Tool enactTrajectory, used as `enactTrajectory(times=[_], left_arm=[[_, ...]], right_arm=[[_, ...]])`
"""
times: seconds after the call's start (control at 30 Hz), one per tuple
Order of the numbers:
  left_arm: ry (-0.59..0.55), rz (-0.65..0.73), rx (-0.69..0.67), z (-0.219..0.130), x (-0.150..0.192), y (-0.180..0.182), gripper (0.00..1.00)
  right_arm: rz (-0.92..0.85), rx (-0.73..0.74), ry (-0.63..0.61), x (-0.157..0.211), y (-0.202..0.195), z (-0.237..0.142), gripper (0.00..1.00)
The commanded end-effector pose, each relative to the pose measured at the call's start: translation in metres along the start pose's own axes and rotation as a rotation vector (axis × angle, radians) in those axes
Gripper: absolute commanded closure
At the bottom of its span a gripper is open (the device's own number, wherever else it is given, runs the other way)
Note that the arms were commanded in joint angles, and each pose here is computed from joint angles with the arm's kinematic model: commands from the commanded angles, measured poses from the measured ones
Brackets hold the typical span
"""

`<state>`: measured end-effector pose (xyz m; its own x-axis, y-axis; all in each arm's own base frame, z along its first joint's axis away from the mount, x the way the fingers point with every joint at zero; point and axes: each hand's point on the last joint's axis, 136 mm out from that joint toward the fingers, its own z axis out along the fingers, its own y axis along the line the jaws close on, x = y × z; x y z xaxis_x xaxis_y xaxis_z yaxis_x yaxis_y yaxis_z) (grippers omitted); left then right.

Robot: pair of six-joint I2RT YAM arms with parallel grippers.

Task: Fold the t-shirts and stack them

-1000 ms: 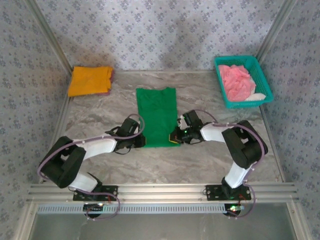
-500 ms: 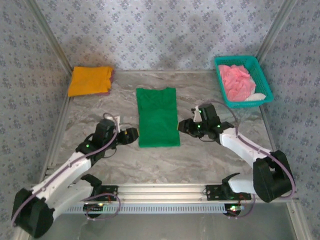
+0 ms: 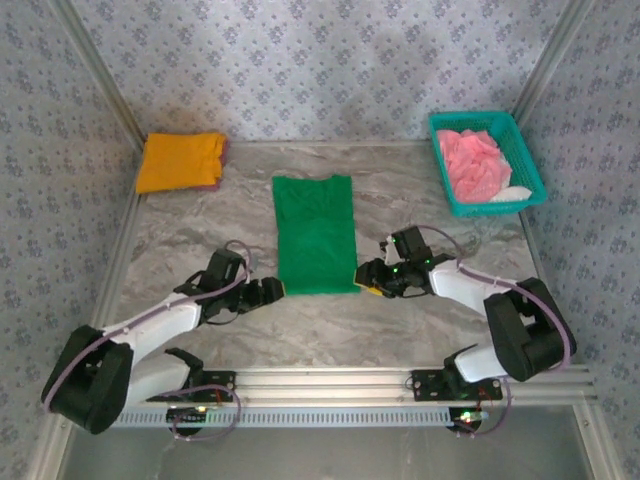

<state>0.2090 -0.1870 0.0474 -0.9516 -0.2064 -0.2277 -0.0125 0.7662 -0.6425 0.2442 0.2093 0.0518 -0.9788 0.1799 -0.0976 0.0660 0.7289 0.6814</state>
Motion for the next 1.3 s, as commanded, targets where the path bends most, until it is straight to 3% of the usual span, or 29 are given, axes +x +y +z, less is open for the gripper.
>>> enactTrajectory(times=[0.0, 0.53, 0.87, 1.27], left_arm=[[-0.027, 0.044, 0.081, 0.002, -0.018, -0.029, 0.29], [0.015, 0.049, 0.045, 0.038, -0.03, -0.023, 0.34], [0.02, 0.056, 0.081, 0.044, -0.038, -0.04, 0.38], [0.067, 0.074, 0.015, 0.043, -0.032, -0.043, 0.39]], right_arm=[[0.002, -0.032, 0.021, -0.001, 0.008, 0.006, 0.5], [0.011, -0.044, 0.025, -0.001, 0.009, 0.023, 0.51], [0.006, -0.043, 0.028, -0.001, 0.01, 0.028, 0.56], [0.013, -0.046, 0.03, -0.001, 0.01, 0.03, 0.56]])
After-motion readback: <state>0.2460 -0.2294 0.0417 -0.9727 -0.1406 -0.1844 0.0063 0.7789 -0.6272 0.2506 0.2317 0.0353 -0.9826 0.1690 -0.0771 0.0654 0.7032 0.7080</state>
